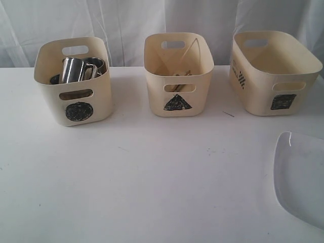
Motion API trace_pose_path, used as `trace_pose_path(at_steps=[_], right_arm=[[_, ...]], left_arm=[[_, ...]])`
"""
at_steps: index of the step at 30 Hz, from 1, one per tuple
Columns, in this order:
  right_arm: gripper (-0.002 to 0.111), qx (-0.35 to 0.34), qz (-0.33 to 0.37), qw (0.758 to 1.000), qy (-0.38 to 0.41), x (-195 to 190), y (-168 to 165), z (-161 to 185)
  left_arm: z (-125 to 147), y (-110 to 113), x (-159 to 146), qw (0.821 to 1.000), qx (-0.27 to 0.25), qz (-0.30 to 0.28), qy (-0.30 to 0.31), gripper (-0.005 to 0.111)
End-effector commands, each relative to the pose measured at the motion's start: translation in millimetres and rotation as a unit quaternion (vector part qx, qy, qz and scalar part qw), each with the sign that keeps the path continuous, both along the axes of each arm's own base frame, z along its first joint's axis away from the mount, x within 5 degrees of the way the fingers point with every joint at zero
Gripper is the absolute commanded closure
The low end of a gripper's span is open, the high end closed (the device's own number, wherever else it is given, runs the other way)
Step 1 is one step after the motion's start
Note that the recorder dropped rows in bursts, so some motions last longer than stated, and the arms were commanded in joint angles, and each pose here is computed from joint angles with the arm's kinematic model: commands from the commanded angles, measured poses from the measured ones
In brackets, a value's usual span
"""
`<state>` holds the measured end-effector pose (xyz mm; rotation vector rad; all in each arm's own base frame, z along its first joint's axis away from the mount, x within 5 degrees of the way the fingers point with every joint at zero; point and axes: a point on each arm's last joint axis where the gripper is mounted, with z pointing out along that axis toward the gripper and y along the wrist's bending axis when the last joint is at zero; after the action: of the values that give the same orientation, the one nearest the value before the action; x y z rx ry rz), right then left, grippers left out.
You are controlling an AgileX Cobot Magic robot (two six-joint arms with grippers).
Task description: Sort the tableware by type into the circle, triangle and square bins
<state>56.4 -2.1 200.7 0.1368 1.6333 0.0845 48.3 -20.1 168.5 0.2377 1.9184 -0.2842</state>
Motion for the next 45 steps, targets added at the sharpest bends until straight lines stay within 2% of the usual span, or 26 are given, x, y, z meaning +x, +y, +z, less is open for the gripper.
trace_pose_path(at_steps=[1, 4, 7, 13, 16, 28, 29, 33, 38, 41, 42, 45], right_arm=[[0.108, 0.056, 0.014, 0.993, -0.105, -1, 2, 17], [0.108, 0.055, 0.024, 0.982, -0.18, -4, 3, 31], [0.108, 0.054, 0.03, 0.973, -0.223, -6, 4, 38], [0.108, 0.076, 0.033, 0.972, -0.218, -6, 4, 38], [0.108, 0.12, 0.038, 0.969, -0.211, -6, 4, 37], [0.108, 0.2, 0.032, 0.96, -0.193, -5, 1, 33], [0.108, 0.192, 0.031, 0.963, -0.186, -4, 1, 33], [0.108, 0.094, 0.002, 0.991, -0.096, -12, 0, 58], [0.108, 0.027, -0.008, 1.0, 0.0, -10, -1, 89], [0.108, -0.078, 0.004, 0.995, 0.065, -3, -1, 116], [0.108, -0.126, 0.021, 0.987, 0.094, 2, 0, 127], [0.108, -0.204, 0.057, 0.963, 0.166, 15, 1, 151]], left_arm=[[-1, 0, 0, 1.0, -0.004, 0.003, 0.001, 0.107], [-1, 0, 0, 1.0, -0.004, 0.003, 0.001, 0.107], [-1, 0, 0, 1.0, -0.004, 0.003, 0.001, 0.107], [-1, 0, 0, 1.0, -0.004, 0.003, 0.001, 0.107], [-1, 0, 0, 1.0, -0.004, 0.003, 0.001, 0.107], [-1, 0, 0, 1.0, -0.004, 0.003, 0.001, 0.107], [-1, 0, 0, 1.0, -0.004, 0.003, 0.001, 0.107], [-1, 0, 0, 1.0, -0.004, 0.002, 0.001, 0.107], [-1, 0, 0, 1.0, -0.004, 0.002, 0.001, 0.107], [-1, 0, 0, 1.0, -0.004, 0.002, 0.001, 0.107], [-1, 0, 0, 1.0, -0.004, 0.002, 0.001, 0.107], [-1, 0, 0, 1.0, -0.004, 0.002, 0.001, 0.107]])
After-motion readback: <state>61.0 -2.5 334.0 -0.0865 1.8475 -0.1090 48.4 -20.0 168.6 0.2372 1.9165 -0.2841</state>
